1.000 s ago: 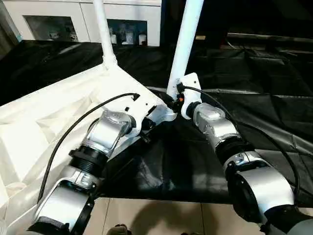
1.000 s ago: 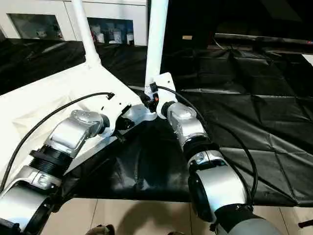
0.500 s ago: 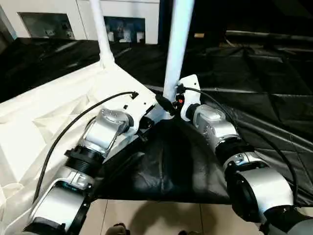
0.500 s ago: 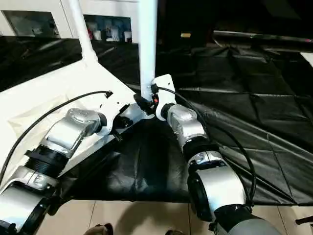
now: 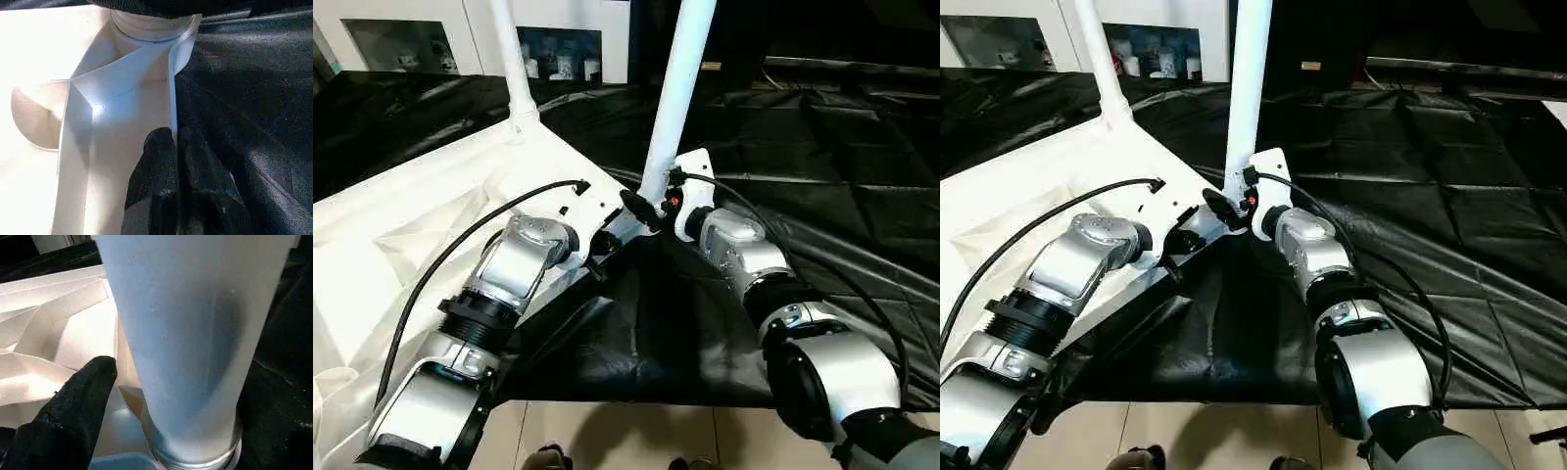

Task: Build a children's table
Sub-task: Insert table leg to table base

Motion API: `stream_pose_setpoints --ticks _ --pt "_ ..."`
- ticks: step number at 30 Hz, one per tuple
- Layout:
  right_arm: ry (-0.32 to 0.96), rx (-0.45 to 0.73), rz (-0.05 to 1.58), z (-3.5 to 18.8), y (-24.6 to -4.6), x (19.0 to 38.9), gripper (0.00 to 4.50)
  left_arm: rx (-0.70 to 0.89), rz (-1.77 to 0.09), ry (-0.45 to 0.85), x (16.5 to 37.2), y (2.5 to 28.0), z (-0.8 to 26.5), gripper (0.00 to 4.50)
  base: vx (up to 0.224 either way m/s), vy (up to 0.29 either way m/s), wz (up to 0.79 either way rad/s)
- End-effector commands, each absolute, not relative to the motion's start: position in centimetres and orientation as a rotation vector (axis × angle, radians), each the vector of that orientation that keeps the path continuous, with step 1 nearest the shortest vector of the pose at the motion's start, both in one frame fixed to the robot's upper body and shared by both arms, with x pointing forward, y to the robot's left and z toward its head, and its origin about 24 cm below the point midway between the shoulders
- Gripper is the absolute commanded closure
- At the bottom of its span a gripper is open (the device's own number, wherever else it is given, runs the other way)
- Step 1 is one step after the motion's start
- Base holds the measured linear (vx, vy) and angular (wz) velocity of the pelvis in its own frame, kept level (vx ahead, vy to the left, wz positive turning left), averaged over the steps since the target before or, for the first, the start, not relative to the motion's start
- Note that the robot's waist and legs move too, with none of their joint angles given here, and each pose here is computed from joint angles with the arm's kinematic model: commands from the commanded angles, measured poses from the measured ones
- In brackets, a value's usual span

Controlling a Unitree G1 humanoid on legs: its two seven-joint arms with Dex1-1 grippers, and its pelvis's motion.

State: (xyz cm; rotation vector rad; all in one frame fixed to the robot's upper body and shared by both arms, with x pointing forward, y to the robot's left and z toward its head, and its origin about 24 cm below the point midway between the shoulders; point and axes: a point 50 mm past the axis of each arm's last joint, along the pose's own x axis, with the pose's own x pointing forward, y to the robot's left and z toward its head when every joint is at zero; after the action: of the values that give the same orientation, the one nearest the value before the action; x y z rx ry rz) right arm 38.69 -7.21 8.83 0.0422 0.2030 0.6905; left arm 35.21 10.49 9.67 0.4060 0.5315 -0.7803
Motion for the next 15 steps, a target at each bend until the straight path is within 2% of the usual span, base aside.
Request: stream_pose_setpoints --ticks 1,15 --pt "0.366 0.052 0.751 5.3 -6.6 37.1 0.51 0.438 -0.835 0.437 35.2 9.4 11.1 4.50 0.000 0.000 0.00" --pt "0.320 0.043 0.831 6.4 -7.9 37.4 0.51 0.442 -0.889 0.448 34.4 10.5 10.5 4.50 0.000 0.000 0.00"
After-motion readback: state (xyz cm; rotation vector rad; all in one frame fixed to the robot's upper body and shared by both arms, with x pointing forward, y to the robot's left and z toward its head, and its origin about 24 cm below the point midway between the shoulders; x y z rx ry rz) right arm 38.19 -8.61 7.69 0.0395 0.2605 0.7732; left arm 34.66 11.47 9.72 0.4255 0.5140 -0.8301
